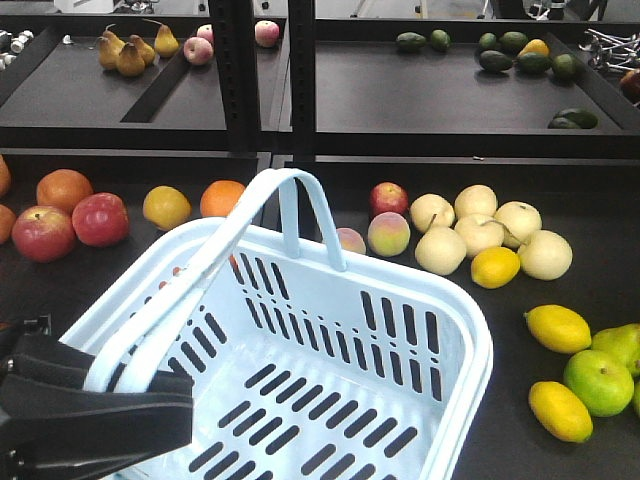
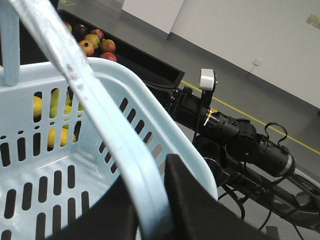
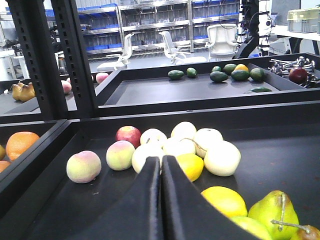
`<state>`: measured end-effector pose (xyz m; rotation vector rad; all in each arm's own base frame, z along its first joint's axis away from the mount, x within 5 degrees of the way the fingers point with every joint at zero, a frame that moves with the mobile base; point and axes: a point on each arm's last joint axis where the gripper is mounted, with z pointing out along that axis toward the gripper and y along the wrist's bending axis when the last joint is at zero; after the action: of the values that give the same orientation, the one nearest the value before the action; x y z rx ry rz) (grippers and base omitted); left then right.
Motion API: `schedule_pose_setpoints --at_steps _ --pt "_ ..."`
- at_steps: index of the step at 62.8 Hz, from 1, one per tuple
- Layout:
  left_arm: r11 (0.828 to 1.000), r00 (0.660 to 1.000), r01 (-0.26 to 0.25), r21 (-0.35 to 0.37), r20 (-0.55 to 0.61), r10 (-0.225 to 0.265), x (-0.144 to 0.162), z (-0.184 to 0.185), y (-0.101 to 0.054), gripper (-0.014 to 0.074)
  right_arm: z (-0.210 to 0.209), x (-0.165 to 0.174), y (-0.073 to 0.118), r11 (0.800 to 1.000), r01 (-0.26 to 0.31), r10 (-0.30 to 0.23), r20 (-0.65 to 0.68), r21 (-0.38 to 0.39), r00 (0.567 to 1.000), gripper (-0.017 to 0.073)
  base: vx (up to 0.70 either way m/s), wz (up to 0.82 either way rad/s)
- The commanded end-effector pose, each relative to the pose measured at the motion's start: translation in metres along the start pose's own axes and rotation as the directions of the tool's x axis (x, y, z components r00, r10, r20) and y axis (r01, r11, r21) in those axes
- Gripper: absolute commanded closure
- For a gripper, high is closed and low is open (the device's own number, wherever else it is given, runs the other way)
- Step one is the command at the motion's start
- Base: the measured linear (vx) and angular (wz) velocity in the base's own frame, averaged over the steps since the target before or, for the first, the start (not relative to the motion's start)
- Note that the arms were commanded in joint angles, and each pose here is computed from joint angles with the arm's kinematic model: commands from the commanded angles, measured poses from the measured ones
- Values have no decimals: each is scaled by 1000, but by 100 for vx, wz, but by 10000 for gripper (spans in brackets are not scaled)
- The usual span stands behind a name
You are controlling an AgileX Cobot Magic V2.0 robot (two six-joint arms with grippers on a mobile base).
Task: Pick three apples into basket with both arms
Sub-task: 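Drive the base away from the table holding the basket in the left gripper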
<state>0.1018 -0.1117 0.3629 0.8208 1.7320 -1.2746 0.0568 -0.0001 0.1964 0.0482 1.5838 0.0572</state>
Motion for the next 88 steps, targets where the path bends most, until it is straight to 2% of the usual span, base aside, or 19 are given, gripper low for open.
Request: schedule_pose_setpoints --at_steps 1,40,88 --pt "999 1000 -26 -31 -10 26 -5 -2 -2 601 -1 -3 1 1000 13 -12 70 -7 997 568 0 0" --pt "999 1000 -26 -33 -9 26 -5 -2 -2 601 -1 -3 1 1000 13 -12 70 -7 997 568 -2 6" --pt "999 1000 -26 -32 -9 26 -5 -2 -2 600 -1 -3 1 1000 13 -12 70 -7 997 568 -11 42"
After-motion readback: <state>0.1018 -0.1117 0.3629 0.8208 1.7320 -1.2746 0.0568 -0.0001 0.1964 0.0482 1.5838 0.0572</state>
